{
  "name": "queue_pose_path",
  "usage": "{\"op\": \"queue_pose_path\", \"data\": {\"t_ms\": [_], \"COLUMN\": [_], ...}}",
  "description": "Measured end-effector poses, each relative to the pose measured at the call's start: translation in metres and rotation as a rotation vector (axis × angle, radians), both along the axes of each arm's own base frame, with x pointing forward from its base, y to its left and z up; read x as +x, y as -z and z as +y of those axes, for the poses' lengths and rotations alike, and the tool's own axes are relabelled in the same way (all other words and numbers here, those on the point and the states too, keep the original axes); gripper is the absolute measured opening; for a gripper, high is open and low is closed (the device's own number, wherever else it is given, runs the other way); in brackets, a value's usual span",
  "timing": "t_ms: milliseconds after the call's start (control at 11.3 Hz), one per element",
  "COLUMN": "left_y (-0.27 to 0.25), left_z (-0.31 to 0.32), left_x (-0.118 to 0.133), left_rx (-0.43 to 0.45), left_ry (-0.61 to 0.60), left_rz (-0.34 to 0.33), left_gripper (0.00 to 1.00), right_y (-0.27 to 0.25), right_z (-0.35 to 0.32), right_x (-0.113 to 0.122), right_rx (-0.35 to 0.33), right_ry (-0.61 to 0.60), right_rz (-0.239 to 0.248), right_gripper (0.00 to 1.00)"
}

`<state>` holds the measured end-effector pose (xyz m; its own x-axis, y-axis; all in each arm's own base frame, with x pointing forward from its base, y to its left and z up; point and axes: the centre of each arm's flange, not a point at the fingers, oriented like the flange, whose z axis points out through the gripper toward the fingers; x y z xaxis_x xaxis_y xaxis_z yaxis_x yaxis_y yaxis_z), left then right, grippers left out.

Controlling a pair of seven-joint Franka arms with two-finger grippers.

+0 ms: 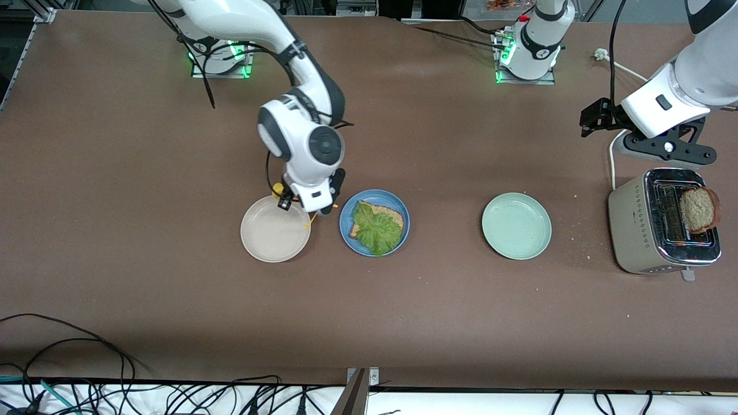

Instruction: Make sandwich in blue plate with both arms

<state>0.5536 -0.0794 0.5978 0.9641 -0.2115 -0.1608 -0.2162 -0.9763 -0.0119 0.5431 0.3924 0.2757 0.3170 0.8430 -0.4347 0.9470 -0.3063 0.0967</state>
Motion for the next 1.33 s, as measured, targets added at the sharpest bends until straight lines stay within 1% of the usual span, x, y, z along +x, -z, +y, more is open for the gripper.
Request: {"op": "queue_pose_path", "data": {"t_ms": [177, 266, 443, 709, 1330], "left_y": [0.000, 0.000, 0.000, 0.000, 0.000], "left_z": [0.001, 0.001, 0.001, 0.002, 0.011], "left_x": [0.000, 0.000, 0.000, 0.000, 0.002], "left_rx": [0.000, 0.000, 0.000, 0.000, 0.000], "left_ry": [-0.002, -0.002, -0.002, -0.004, -0.020], "left_rz": [0.000, 0.000, 0.000, 0.000, 0.001], "left_gripper": [1.00, 1.00, 1.00, 1.00, 1.00], "right_y": [0.023, 0.034, 0.054, 0.066, 0.062], "right_z": [0.036, 0.052, 0.066, 0.067, 0.066], "right_x": [-0.017, -0.023, -0.027, -0.021, -0.016], "right_rx": [-0.124, -0.168, -0.223, -0.247, -0.244], "right_ry": [-0.011, -0.021, -0.036, -0.036, -0.031], "right_rz": [-0.019, -0.036, -0.058, -0.073, -0.084], "right_gripper": [0.24, 0.24, 0.24, 0.24, 0.24]}}
